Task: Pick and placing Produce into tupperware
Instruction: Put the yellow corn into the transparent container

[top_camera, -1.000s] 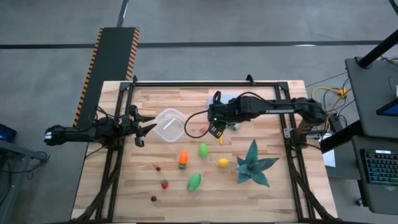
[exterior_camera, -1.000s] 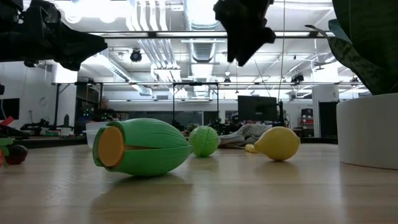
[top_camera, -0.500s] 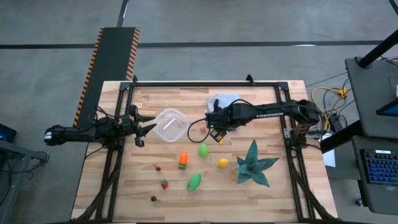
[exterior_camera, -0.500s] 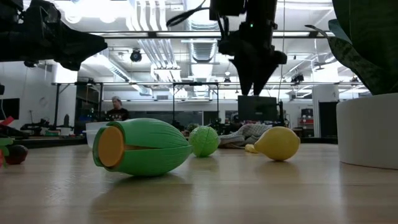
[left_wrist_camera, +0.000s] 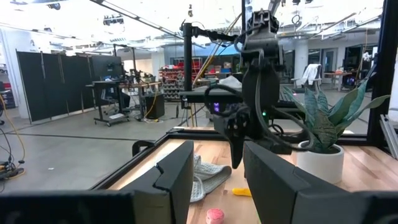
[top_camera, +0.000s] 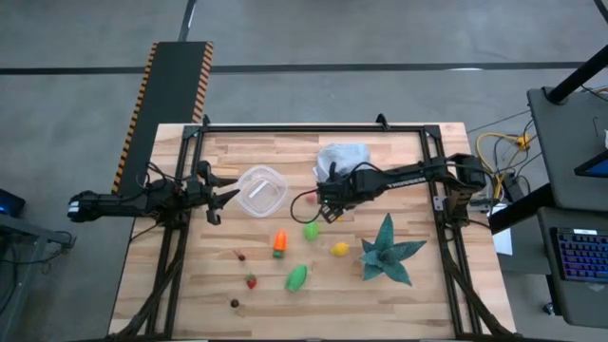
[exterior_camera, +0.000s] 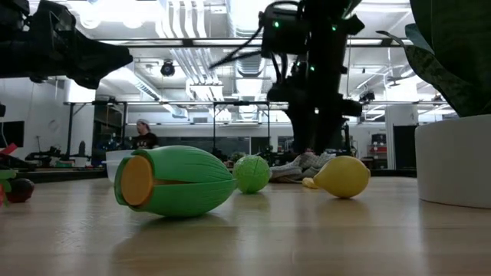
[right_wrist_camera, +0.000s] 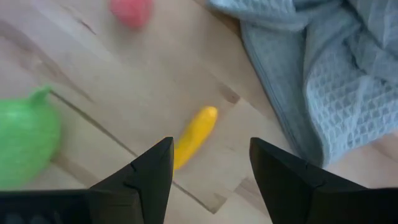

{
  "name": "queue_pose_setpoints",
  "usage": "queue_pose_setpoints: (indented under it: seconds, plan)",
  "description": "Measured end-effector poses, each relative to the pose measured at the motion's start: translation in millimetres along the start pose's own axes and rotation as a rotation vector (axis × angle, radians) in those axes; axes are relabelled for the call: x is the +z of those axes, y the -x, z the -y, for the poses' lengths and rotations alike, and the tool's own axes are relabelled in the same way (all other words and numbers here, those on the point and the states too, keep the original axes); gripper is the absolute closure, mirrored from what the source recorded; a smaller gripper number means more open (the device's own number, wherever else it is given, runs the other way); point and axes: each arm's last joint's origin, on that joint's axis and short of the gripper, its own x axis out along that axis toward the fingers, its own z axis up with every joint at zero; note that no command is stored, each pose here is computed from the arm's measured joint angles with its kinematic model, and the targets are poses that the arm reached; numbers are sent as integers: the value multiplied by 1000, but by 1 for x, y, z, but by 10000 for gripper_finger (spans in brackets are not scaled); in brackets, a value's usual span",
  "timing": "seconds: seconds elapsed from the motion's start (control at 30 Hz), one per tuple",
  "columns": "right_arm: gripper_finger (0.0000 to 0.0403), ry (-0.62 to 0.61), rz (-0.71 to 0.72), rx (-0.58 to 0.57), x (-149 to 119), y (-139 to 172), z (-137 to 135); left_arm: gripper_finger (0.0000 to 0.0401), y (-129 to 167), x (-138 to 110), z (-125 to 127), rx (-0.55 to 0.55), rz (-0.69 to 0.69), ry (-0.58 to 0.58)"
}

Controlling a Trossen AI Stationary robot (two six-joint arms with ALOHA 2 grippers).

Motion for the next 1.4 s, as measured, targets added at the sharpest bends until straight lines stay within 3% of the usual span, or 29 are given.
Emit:
queue_pose_setpoints:
  seconds: [0.3, 0.67, 1.07, 1.4]
  plan:
    - [200, -50, 74, 114, -4, -22, -3, 275, 0, 0, 0, 0, 0, 0]
    - [200, -106, 44, 84, -23, -45, 11, 275, 0, 0, 0, 0, 0, 0]
    - [201, -110, 65, 117, -25, -48, 11, 275, 0, 0, 0, 0, -1, 0]
    - [264, -87, 54, 101, -29, -52, 14, 275, 0, 0, 0, 0, -1, -1]
